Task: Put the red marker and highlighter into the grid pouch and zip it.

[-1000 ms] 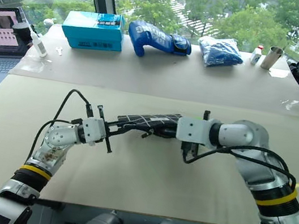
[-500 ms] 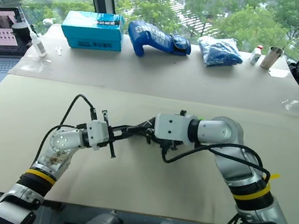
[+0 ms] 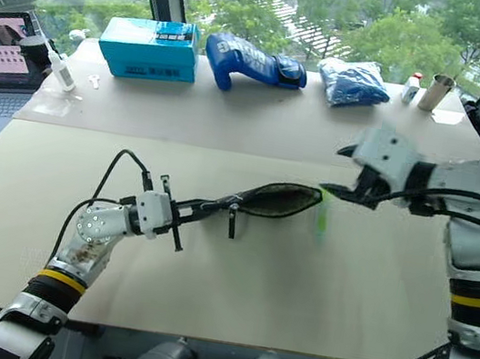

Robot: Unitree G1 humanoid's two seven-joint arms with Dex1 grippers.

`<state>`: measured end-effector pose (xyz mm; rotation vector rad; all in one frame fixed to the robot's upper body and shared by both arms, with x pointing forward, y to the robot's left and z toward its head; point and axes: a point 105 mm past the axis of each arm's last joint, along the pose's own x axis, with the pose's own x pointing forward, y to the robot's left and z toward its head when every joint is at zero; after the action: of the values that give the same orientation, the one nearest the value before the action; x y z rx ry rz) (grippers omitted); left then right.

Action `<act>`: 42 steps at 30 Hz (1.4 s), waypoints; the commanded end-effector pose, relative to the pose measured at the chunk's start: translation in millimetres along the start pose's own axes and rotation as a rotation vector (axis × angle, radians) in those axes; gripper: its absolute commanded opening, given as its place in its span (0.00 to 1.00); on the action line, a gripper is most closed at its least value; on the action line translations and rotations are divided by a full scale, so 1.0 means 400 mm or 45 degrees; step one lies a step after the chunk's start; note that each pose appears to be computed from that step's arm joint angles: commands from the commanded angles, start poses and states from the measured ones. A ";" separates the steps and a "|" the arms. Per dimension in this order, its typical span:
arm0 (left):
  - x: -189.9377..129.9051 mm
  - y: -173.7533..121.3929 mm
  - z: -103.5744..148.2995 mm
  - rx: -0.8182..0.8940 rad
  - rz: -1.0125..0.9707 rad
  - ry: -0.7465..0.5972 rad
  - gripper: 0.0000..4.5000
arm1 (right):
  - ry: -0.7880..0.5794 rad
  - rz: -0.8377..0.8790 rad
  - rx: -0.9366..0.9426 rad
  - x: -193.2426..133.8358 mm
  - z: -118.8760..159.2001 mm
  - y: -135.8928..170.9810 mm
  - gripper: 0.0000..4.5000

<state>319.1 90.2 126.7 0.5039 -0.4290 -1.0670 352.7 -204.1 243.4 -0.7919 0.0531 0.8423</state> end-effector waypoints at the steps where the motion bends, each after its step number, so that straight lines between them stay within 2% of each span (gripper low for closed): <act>1: -0.009 0.021 0.018 0.047 0.046 -0.025 0.00 | 0.077 -0.223 0.273 0.001 -0.062 -0.051 0.78; 6: -0.019 0.019 0.013 0.049 0.060 -0.004 0.00 | 0.355 -0.380 0.560 0.046 -0.186 0.015 0.78; 8: -0.022 0.018 0.012 0.049 0.066 0.005 0.00 | 0.410 -0.416 0.641 0.061 -0.209 0.046 0.78; 15: -0.025 0.017 0.013 -0.014 0.080 -0.007 0.00 | 0.450 -0.442 0.778 0.075 -0.218 0.089 0.78; 18: -0.021 0.005 0.016 -0.042 0.052 -0.017 0.00 | 0.456 -0.512 0.766 0.055 -0.224 0.062 0.78; 22: -0.019 -0.002 0.019 -0.057 0.036 -0.019 0.00 | 0.402 -0.553 0.774 0.042 -0.198 0.028 0.78; 26: -0.020 -0.005 0.018 -0.071 0.033 -0.017 0.00 | 0.372 -0.474 0.792 0.069 -0.172 0.061 0.78; 30: -0.024 -0.010 0.015 -0.077 0.030 -0.010 0.00 | 0.393 -0.392 0.825 0.104 -0.173 0.126 0.78; 42: -0.038 -0.002 0.014 -0.058 0.003 0.016 0.00 | 0.576 -0.364 0.761 0.139 -0.232 0.210 0.78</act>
<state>310.2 100.0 118.5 0.4623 -0.3529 -1.0757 359.6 -188.0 116.2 -0.3689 0.5252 0.3596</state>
